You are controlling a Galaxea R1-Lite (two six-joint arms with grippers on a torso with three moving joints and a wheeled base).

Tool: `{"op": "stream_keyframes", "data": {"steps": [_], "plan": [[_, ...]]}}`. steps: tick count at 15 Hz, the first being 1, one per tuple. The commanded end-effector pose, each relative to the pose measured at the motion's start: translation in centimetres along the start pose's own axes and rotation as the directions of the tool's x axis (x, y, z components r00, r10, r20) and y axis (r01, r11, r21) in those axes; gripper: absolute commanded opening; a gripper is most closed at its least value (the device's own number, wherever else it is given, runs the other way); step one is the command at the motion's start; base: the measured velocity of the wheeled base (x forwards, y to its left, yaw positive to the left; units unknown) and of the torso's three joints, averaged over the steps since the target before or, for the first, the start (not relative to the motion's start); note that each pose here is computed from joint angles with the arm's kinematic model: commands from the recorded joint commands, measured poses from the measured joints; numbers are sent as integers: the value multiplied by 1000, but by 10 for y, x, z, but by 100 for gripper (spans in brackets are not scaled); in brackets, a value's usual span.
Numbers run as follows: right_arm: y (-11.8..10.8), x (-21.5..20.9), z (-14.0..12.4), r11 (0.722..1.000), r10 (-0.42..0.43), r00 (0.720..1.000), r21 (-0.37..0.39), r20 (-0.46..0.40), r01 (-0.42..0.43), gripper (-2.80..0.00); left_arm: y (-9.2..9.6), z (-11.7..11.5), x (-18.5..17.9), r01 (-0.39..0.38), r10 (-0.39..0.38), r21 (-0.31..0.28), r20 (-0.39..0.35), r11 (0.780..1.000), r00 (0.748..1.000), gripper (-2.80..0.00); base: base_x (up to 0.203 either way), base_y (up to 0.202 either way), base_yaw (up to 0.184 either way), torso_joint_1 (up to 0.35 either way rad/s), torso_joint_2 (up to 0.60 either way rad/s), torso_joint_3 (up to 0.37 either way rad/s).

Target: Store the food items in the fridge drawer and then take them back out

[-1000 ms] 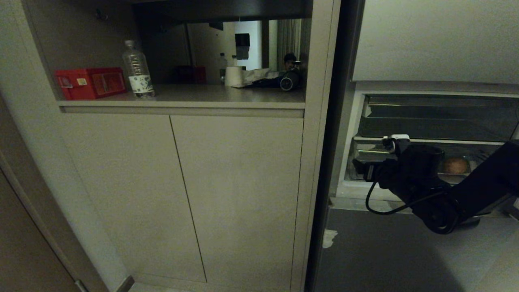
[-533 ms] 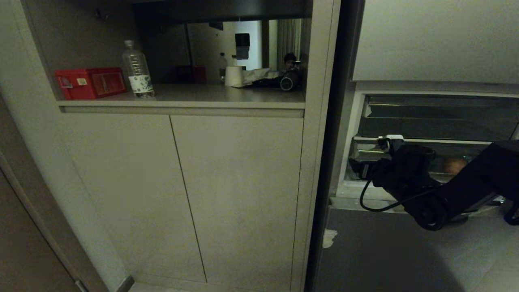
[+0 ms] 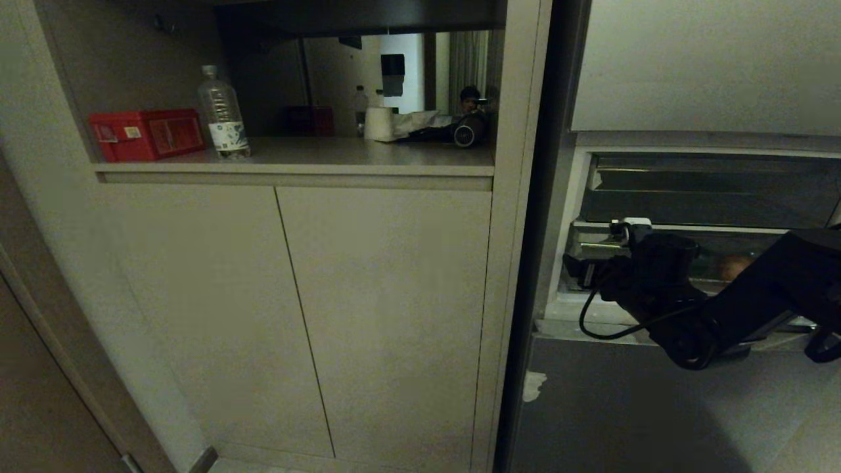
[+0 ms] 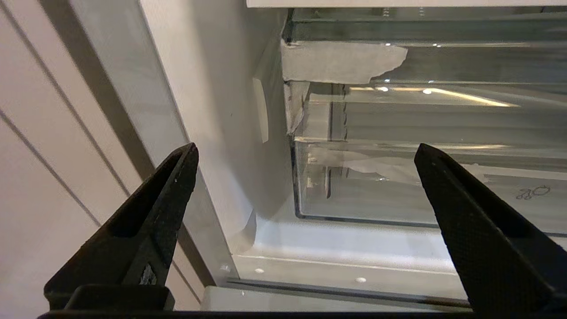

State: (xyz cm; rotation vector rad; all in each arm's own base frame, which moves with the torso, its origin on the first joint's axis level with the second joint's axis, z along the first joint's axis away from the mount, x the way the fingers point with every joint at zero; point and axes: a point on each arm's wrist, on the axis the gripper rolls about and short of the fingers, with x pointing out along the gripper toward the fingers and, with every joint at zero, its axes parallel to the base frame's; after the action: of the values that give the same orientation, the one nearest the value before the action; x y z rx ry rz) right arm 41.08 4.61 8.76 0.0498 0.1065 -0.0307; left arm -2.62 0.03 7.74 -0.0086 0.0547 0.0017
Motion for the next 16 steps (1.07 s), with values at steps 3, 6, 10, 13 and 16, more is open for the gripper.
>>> {"op": "stream_keyframes", "data": {"steps": [3,6,10,13,16], "plan": [[-1,5,-3,1000,-20,1000,1,5,20,0,0,0,0,0,0,0,-1,1000,1000,-280,0,0,0,0,0,0],[-2,7,0,1000,-31,999,4,18,31,0,0,0,0,0,0,0,-1,1000,1000,-280,0,0,0,0,0,0],[-3,6,-1,999,-36,999,4,15,36,0,0,0,0,0,0,0,-1,1000,1000,-280,0,0,0,0,0,0],[-4,8,0,999,-37,999,4,18,36,0,0,0,0,0,0,0,-1,1000,1000,-280,0,0,0,0,0,0],[-3,10,-4,999,-38,999,4,12,38,0,0,0,0,0,0,0,-1,1000,1000,-280,0,0,0,0,0,0]]}}
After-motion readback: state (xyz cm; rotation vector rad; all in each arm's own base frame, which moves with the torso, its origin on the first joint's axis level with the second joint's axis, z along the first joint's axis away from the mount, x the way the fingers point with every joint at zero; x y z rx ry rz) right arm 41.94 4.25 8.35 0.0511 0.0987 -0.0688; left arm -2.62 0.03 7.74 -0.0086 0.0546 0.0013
